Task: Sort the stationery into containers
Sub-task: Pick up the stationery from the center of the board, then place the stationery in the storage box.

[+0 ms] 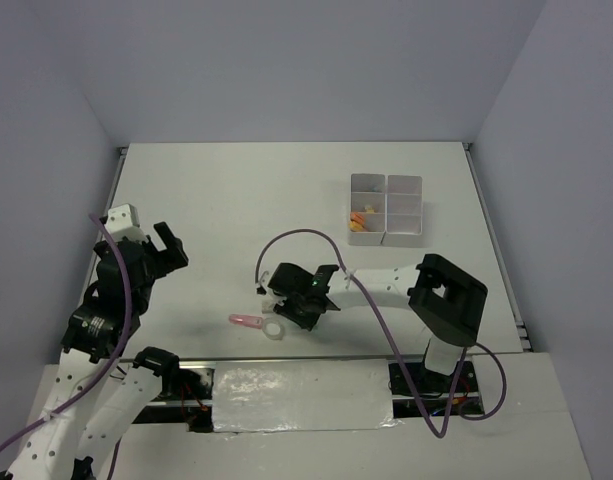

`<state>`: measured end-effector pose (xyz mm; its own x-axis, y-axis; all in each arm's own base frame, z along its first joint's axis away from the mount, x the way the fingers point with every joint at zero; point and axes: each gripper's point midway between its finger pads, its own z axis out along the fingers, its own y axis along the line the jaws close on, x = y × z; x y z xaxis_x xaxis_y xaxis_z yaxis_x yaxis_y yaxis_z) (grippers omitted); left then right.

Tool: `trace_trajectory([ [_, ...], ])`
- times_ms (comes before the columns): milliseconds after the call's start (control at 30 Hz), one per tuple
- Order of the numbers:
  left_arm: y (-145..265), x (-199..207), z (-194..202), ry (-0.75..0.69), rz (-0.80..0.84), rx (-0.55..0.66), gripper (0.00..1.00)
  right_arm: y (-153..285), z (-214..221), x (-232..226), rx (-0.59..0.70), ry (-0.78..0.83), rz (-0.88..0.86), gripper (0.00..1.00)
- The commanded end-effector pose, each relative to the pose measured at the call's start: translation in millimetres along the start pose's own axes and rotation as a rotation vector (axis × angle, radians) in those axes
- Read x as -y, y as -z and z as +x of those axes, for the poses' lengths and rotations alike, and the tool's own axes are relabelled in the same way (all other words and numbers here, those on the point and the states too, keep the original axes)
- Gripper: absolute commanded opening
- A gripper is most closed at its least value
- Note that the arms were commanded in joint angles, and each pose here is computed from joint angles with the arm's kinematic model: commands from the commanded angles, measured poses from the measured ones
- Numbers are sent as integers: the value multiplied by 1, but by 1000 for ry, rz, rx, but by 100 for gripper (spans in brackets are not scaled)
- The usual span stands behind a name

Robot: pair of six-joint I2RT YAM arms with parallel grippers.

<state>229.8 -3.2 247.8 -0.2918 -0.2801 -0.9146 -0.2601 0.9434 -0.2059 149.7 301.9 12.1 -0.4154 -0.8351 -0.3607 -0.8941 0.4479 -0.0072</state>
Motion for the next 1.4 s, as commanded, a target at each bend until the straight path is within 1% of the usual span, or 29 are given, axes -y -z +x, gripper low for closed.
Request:
trace_trajectory([
  [0, 4, 6, -20, 12, 34, 64, 99, -3, 5, -3, -20, -9, 13, 8],
  [67, 4, 7, -20, 10, 35, 64, 99, 11, 0, 7, 12, -12, 71, 3],
  [100, 5, 7, -21, 11, 39, 65, 99, 17, -2, 11, 30, -52, 97, 0],
  [133, 5, 7, -21, 11, 39, 65, 99, 31, -13, 20, 89, -74, 135, 0],
  [200, 5, 8, -21, 11, 44, 66, 99, 45, -27, 29, 162, -115, 148, 0],
  [233, 5, 8, -22, 13, 47, 69, 99, 61, -40, 47, 239, -169, 183, 0],
  [267, 6, 9, -22, 13, 49, 70, 99, 70, -48, 57, 284, -217, 203, 0],
  [300, 6, 9, -22, 13, 49, 70, 99, 86, -61, 73, 362, -281, 242, 0],
  [333, 6, 8, -22, 13, 50, 73, 99, 94, -63, 93, 398, -357, 286, 0],
  [367, 7, 9, -22, 13, 52, 74, 99, 114, -67, 133, 477, -521, 338, 0],
  [400, 6, 9, -22, 13, 54, 73, 99, 124, -68, 148, 524, -569, 341, 0],
  [433, 7, 9, -23, 13, 58, 76, 99, 137, -64, 175, 565, -622, 380, 0],
  [467, 7, 10, -23, 13, 60, 77, 99, 162, -71, 191, 654, -645, 437, 0],
  [500, 7, 10, -23, 13, 62, 78, 99, 176, -71, 205, 692, -657, 496, 0],
  [533, 7, 10, -23, 13, 64, 80, 99, 194, -64, 227, 714, -656, 622, 0],
  [567, 7, 10, -23, 12, 65, 78, 99, 219, -64, 248, 789, -691, 716, 0],
  [600, 8, 12, -23, 11, 73, 78, 99, 232, -58, 264, 812, -709, 789, 0],
  [633, 8, 12, -23, 11, 79, 79, 99, 244, -56, 278, 836, -716, 840, 0],
  [667, 8, 13, -23, 11, 83, 82, 99, 265, -54, 302, 923, -741, 882, 0],
  [733, 9, 14, -23, 10, 90, 82, 99, 278, -46, 323, 974, -769, 938, 0],
  [767, 9, 14, -24, 11, 92, 85, 99, 293, -48, 334, 1052, -776, 973, 0],
  [800, 9, 14, -23, 12, 96, 85, 99, 294, -32, 347, 1049, -802, 1025, 0],
  [833, 11, 14, -25, 14, 96, 91, 99, 303, -31, 355, 1101, -810, 1058, 0],
  [900, 12, 14, -25, 15, 98, 96, 99, 300, -18, 370, 1105, -820, 1084, 0],
  [967, 12, 15, -26, 13, 103, 97, 99, 302, -16, 378, 1133, -820, 1100, 0],
  [1067, 11, 18, -24, 10, 117, 91, 99, 301, -15, 388, 1172, -768, 1087, 0],
  [1200, 12, 18, -24, 6, 120, 91, 99, 295, -8, 407, 1166, -773, 1051, 0],
  [1367, 12, 19, -25, 5, 126, 93, 99, 265, -5, 421, 1101, -773, 1026, 0],
])
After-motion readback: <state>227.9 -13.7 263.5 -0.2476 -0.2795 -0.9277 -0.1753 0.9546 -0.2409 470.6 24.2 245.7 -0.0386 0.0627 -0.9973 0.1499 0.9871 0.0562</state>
